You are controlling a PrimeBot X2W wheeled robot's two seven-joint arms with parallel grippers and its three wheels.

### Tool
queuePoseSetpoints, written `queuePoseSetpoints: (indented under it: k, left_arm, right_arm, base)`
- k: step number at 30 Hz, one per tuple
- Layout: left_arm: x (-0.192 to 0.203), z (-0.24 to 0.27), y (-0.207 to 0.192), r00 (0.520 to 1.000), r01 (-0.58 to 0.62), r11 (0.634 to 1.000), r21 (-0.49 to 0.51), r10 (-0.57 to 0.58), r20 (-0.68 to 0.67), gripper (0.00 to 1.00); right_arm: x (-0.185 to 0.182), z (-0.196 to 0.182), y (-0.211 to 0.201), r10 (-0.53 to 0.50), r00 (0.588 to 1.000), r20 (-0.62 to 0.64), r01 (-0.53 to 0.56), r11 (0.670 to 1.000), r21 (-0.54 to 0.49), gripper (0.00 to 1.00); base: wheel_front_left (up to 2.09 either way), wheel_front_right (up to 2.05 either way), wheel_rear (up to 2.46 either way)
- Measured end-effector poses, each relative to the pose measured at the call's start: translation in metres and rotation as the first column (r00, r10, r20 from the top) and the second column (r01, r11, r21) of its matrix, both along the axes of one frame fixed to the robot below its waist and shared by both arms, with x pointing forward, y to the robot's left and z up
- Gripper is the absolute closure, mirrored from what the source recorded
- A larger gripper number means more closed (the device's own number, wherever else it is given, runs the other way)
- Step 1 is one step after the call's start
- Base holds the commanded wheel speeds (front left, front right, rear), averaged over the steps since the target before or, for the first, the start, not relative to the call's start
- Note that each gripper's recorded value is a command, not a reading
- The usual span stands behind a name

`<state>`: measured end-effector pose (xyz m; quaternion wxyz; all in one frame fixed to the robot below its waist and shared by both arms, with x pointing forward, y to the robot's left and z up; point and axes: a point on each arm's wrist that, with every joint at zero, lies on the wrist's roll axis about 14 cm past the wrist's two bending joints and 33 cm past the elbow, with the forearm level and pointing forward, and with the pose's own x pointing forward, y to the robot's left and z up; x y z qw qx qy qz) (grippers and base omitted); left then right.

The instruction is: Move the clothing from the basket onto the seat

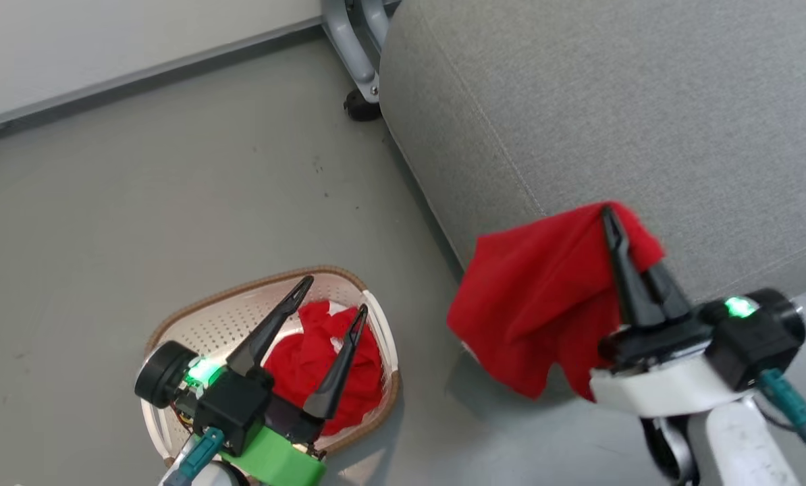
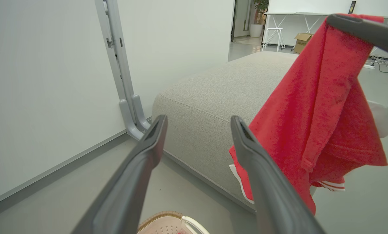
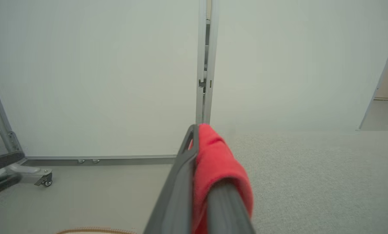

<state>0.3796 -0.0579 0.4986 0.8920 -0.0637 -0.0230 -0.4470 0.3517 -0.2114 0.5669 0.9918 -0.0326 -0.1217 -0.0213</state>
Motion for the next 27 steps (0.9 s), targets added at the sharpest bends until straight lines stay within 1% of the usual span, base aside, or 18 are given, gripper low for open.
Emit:
queuePoseSetpoints:
  k: [3, 6, 9, 13, 15, 17, 20, 22, 24, 27]
  left_arm:
    - [0.003, -0.01, -0.002, 0.999, 0.033, 0.999, 0.011, -0.033, -0.003, 0.0]
    - [0.007, -0.022, -0.003, 0.998, 0.053, 0.998, 0.017, -0.053, -0.02, 0.0]
    - [0.013, -0.035, -0.004, 0.997, 0.072, 0.997, 0.021, -0.072, -0.042, 0.0]
    - [0.027, -0.051, -0.002, 0.995, 0.075, 0.997, 0.013, -0.074, -0.069, 0.0]
    - [0.034, -0.065, 0.002, 0.994, 0.072, 0.997, 0.031, -0.069, -0.089, 0.0]
    - [0.041, -0.079, 0.006, 0.992, 0.064, 0.997, 0.047, -0.059, -0.108, 0.0]
    - [0.05, -0.096, 0.012, 0.99, 0.052, 0.997, 0.051, -0.045, -0.136, 0.0]
    - [0.055, -0.109, 0.015, 0.987, 0.044, 0.998, 0.052, -0.036, -0.158, 0.0]
    - [0.058, -0.12, 0.019, 0.984, 0.034, 0.998, 0.055, -0.024, -0.178, 0.0]
    - [0.059, -0.139, 0.024, 0.977, 0.027, 0.997, 0.069, -0.012, -0.212, 0.0]
  right_arm:
    - [0.019, 0.027, -0.02, -0.043, 0.996, 0.084, 0.047, 0.998, -0.044, 1.0]
    - [0.041, 0.061, -0.041, -0.07, 0.98, 0.185, 0.09, 0.991, -0.103, 1.0]
    - [0.064, 0.097, -0.063, -0.069, 0.957, 0.283, 0.128, 0.972, -0.195, 1.0]
    - [0.096, 0.144, -0.097, -0.079, 0.906, 0.415, 0.178, 0.962, -0.205, 1.0]
    - [0.116, 0.167, -0.112, -0.071, 0.885, 0.459, 0.207, 0.945, -0.252, 1.0]
    - [0.136, 0.175, -0.125, -0.076, 0.884, 0.462, 0.235, 0.926, -0.296, 1.0]
    - [0.164, 0.175, -0.149, -0.115, 0.883, 0.456, 0.283, 0.905, -0.318, 1.0]
    - [0.183, 0.161, -0.164, -0.152, 0.893, 0.423, 0.308, 0.892, -0.33, 1.0]
    - [0.2, 0.133, -0.177, -0.194, 0.912, 0.362, 0.319, 0.89, -0.327, 1.0]
    - [0.219, 0.064, -0.193, -0.256, 0.943, 0.211, 0.314, 0.896, -0.315, 1.0]
  base:
    - [0.0, 0.0, 0.0]
    - [0.0, 0.0, 0.0]
    - [0.0, 0.0, 0.0]
    - [0.0, 0.0, 0.0]
    - [0.0, 0.0, 0.0]
    - [0.0, 0.0, 0.0]
    - [0.0, 0.0, 0.0]
    - [0.0, 0.0, 0.0]
    - [0.0, 0.0, 0.0]
    - [0.0, 0.0, 0.0]
